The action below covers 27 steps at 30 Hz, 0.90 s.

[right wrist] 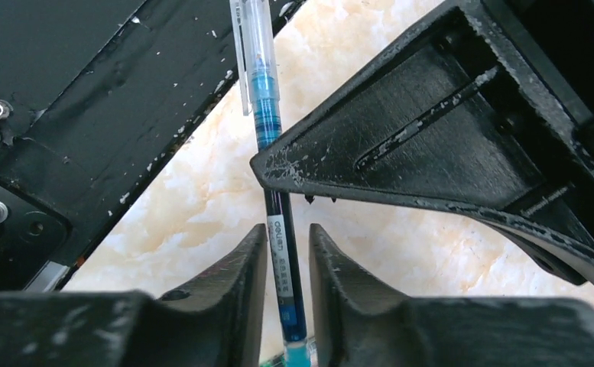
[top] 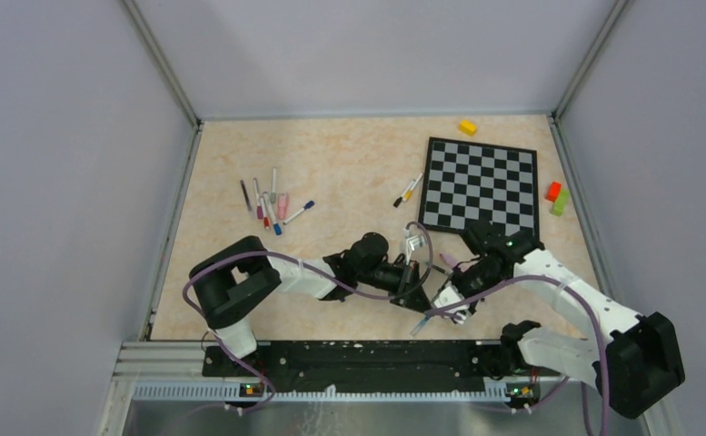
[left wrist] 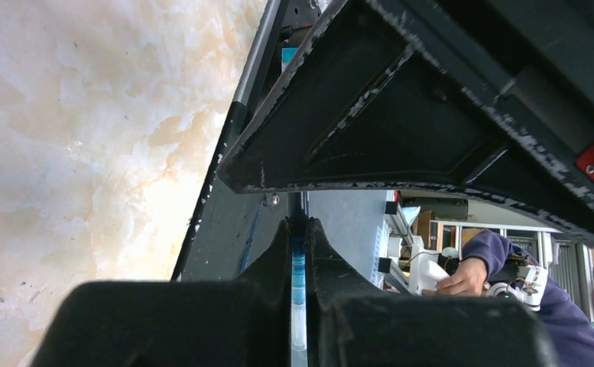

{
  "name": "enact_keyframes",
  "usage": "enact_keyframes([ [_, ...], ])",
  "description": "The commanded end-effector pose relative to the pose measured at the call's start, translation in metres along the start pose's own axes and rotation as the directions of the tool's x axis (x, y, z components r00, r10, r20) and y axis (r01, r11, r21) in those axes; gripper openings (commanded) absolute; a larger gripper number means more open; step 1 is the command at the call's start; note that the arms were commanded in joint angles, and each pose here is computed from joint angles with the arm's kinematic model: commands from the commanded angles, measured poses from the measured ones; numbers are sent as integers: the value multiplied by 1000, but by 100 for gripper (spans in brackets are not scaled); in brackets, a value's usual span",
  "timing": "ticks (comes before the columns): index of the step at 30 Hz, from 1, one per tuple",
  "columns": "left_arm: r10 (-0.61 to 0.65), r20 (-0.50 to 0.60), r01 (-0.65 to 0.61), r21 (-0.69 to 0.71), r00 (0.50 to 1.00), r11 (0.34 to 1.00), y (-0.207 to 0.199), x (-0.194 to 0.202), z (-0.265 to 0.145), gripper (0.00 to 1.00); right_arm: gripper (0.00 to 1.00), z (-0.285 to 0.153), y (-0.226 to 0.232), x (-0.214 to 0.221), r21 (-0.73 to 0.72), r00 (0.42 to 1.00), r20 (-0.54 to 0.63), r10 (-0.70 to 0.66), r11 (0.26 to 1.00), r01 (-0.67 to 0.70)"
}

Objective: Open the pen caps
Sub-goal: Pick up the pen from the center of the board.

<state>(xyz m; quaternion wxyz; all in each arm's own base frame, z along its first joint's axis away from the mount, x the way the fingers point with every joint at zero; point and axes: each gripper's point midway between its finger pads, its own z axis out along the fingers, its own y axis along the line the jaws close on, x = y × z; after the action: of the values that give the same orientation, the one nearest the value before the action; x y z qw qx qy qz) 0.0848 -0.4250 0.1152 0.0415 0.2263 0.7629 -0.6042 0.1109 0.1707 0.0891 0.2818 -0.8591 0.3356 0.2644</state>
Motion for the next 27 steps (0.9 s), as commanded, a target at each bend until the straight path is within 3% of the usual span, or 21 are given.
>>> enact_keyframes([
  [1, 52, 25, -53, 66, 998, 996, -20, -13, 4, 0, 20, 7, 2, -1, -19, 999, 3, -38, 999, 38],
  [4, 59, 38, -61, 57, 998, 997, -21, -15, 3, 3, 1, 8, 2, -8, -3, 999, 34, -42, 999, 42],
  [8, 101, 107, -99, -16, 989, 995, -19, -27, -10, 19, 0, 6, 5, -10, 15, 999, 44, -29, 999, 29],
  [11, 175, 203, -160, -90, 963, 983, -25, -43, -32, 40, 0, 6, 8, -12, 42, 998, 65, 6, 999, -9],
  [15, 309, 362, -243, -218, 880, 945, -41, -67, -75, 74, 0, 1, 4, -17, 112, 986, 119, 118, 985, -131],
  [18, 328, 481, -222, -265, 813, 938, -47, -75, -103, 97, 0, -9, -9, -20, 175, 955, 161, 247, 946, -274],
  [23, 244, 595, -176, -171, 766, 969, -56, -68, -126, 99, 0, -33, -52, -17, 319, 861, 235, 451, 801, -506],
  [27, 157, 684, -142, -79, 712, 987, -64, -69, -140, 99, 0, -39, -66, -16, 351, 800, 289, 525, 720, -599],
])
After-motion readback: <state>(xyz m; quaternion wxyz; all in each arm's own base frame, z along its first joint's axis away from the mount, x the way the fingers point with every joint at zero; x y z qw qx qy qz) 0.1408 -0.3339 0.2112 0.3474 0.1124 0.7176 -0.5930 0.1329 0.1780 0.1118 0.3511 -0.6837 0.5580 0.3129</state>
